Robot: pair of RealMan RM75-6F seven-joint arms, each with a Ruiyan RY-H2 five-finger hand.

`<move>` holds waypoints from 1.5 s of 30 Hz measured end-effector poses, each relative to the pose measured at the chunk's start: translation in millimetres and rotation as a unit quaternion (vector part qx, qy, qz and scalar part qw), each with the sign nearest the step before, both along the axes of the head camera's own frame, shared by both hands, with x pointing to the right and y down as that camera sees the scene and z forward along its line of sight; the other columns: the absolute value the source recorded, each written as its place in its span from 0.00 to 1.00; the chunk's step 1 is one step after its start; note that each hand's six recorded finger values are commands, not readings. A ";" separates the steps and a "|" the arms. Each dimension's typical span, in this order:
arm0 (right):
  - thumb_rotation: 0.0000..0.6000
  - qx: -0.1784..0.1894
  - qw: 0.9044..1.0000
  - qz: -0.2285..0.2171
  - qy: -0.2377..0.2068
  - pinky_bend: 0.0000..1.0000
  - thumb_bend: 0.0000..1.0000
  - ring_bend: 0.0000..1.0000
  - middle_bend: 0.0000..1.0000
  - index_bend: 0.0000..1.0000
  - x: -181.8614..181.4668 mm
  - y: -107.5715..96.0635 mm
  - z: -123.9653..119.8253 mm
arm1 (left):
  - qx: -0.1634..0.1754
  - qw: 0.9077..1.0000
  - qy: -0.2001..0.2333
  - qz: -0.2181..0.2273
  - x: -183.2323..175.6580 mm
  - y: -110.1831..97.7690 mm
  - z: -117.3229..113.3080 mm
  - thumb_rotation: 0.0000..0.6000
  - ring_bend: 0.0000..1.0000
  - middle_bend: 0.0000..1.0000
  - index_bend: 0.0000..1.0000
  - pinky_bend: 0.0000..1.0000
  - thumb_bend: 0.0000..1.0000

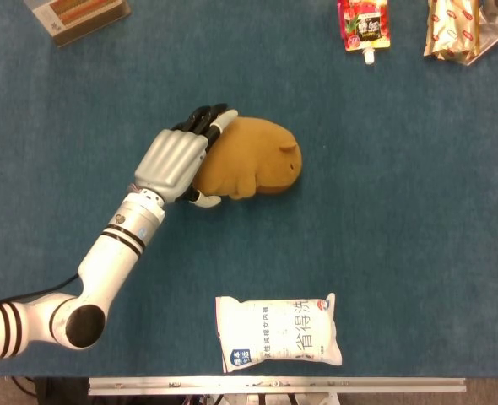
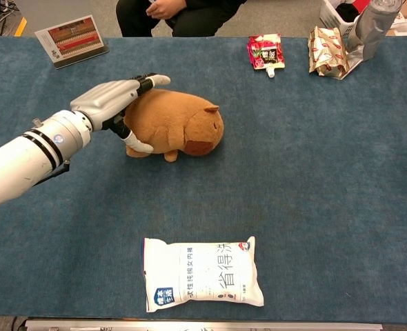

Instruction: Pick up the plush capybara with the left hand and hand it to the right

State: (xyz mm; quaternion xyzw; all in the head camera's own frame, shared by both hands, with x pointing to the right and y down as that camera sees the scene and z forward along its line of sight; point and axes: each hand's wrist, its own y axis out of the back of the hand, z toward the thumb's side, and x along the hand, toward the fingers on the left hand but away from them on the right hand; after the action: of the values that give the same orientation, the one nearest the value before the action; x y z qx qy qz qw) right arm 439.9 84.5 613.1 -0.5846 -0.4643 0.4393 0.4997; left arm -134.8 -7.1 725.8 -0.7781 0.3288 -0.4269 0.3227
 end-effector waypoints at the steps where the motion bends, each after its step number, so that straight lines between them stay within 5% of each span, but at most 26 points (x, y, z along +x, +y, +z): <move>1: 1.00 0.000 1.000 0.000 0.000 0.54 0.00 0.28 0.25 0.22 0.0 0.1 0.3 | 0.006 1.000 0.000 -0.002 0.3 -1.0 -0.2 1.00 0.11 0.01 0.01 0.40 0.00; 7: 1.00 -0.004 1.000 0.001 -0.002 0.54 0.00 0.28 0.25 0.22 0.5 0.7 2.4 | 0.036 0.999 -0.004 -0.012 -0.2 -2.1 2.7 1.00 0.31 0.22 0.17 0.56 0.00; 14: 1.00 -0.002 1.000 -0.001 -0.004 0.54 0.00 0.28 0.25 0.22 -0.7 0.2 1.9 | 0.039 0.999 -0.013 -0.023 -4.9 -0.9 6.3 1.00 0.45 0.40 0.38 0.70 0.00; 23: 1.00 0.003 1.000 -0.003 -0.009 0.54 0.00 0.28 0.25 0.22 -2.1 -0.7 0.5 | 0.047 0.998 -0.011 -0.046 -10.3 0.5 -2.2 1.00 0.57 0.55 0.50 0.82 0.00; 36: 1.00 0.027 0.998 -0.011 -0.046 0.54 0.00 0.27 0.25 0.22 -9.3 -5.6 -8.0 | 0.057 0.993 0.060 -0.078 -9.4 1.2 -40.6 1.00 0.60 0.60 0.46 0.84 0.00; 45: 1.00 0.052 0.993 -0.060 -0.086 0.46 0.00 0.12 0.06 0.00 -40.5 -15.3 -11.7 | 0.052 0.985 0.141 -0.087 3.1 6.2 -73.9 1.00 0.60 0.60 0.46 0.84 0.00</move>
State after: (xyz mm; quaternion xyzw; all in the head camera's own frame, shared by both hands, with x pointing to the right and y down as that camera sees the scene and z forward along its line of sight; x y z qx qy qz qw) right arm 399.5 69.3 601.4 -0.6203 -0.4919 0.3321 0.5128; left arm -131.7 -0.9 651.9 -0.7812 0.4592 -0.3214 0.2749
